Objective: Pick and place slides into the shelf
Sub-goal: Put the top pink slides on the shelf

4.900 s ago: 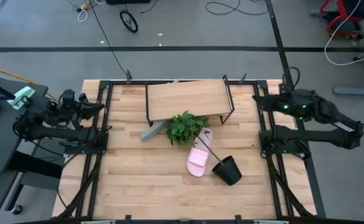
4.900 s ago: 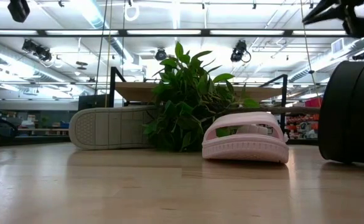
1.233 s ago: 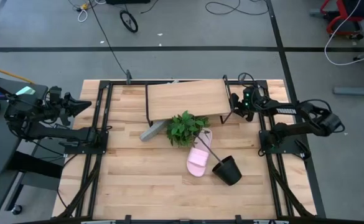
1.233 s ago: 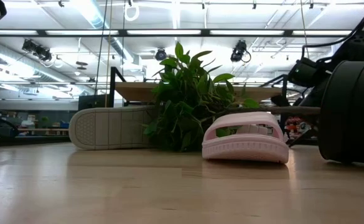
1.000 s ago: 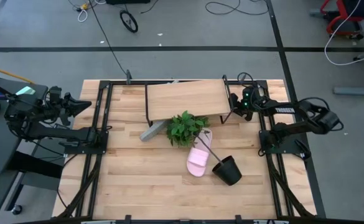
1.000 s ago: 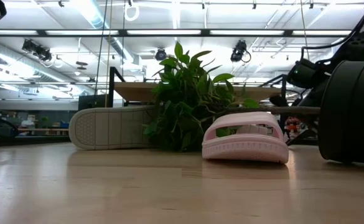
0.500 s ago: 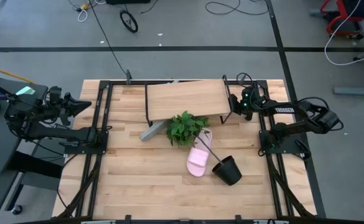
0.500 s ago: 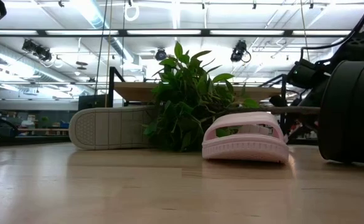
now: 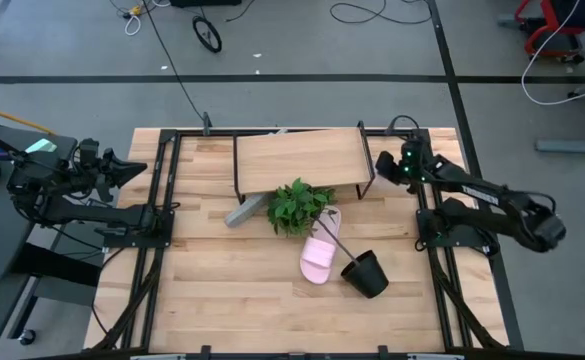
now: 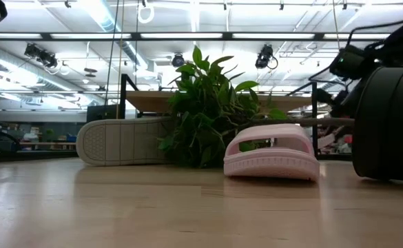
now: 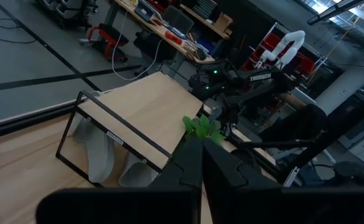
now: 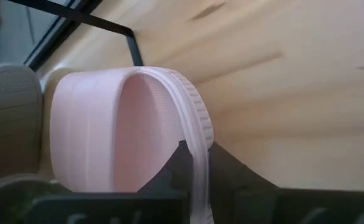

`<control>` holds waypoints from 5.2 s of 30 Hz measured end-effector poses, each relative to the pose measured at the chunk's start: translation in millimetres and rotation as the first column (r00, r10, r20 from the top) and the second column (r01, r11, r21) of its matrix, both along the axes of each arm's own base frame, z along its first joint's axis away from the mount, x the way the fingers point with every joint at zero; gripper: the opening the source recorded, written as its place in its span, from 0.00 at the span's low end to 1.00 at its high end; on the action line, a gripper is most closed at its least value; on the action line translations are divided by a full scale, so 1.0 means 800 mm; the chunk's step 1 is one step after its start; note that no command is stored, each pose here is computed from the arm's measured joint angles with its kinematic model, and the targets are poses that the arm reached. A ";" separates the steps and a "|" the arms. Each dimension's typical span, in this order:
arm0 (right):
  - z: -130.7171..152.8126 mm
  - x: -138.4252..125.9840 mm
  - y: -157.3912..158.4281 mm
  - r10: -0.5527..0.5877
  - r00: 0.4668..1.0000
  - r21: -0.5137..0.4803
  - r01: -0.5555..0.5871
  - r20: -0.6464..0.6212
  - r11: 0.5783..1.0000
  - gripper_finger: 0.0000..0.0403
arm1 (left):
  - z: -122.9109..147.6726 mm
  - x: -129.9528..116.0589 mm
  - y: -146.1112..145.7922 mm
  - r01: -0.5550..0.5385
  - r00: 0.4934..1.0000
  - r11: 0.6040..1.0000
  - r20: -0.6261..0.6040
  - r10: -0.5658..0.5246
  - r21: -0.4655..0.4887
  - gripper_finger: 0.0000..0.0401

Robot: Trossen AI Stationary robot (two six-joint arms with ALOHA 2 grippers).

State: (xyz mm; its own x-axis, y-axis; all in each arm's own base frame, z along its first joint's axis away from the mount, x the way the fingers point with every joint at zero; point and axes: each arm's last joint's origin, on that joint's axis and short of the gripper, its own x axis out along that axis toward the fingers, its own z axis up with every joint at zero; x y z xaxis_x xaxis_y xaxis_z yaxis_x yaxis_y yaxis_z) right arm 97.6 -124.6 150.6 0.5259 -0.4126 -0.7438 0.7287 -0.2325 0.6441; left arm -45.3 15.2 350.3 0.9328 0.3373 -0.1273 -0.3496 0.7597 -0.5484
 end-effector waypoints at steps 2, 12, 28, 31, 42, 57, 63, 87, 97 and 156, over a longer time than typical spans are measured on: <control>0.010 -0.005 0.006 0.001 0.999 -0.009 -0.001 -0.034 1.000 0.07 | 0.000 0.000 0.000 0.000 1.000 1.000 -0.003 0.000 0.001 0.04; 0.070 -0.036 0.038 -0.026 0.979 -0.079 0.010 -0.201 0.997 0.07 | 0.000 0.000 0.000 0.004 1.000 1.000 -0.011 -0.004 0.022 0.05; 0.209 -0.080 0.074 -0.262 0.851 -0.324 0.115 -0.456 0.939 0.07 | 0.000 0.000 0.000 0.004 1.000 1.000 -0.013 -0.004 0.028 0.06; 0.238 -0.087 0.081 -0.337 0.848 -0.403 0.163 -0.409 0.901 0.07 | 0.000 0.000 0.000 0.004 1.000 1.000 -0.013 -0.004 0.028 0.05; 0.304 -0.107 0.104 -0.517 0.846 -0.499 0.394 -0.132 0.772 0.07 | 0.001 0.000 0.000 -0.003 1.000 0.997 -0.019 0.005 0.078 0.04; 0.363 -0.113 0.117 -0.486 0.872 -0.492 0.451 0.064 0.745 0.07 | 0.035 0.066 -0.006 0.097 0.991 0.922 -0.120 -0.055 0.375 0.09; 0.405 -0.095 0.094 -0.443 0.896 -0.529 0.396 0.043 0.750 0.07 | 0.040 0.090 -0.008 0.123 0.983 0.888 -0.178 -0.047 0.444 0.08; 0.368 0.088 0.169 -0.228 0.973 -0.712 0.172 0.016 0.681 0.07 | 0.050 0.099 -0.008 0.092 0.992 0.886 -0.118 -0.042 0.454 0.08; 0.305 0.148 0.204 -0.202 0.979 -0.656 0.130 -0.034 0.744 0.07 | 0.050 0.099 -0.009 0.089 0.994 0.915 -0.093 -0.056 0.394 0.08; 0.292 0.233 0.213 -0.320 0.844 -0.382 0.491 0.430 0.783 0.07 | 0.065 0.290 -0.002 0.226 0.870 0.221 -0.299 0.392 0.949 0.20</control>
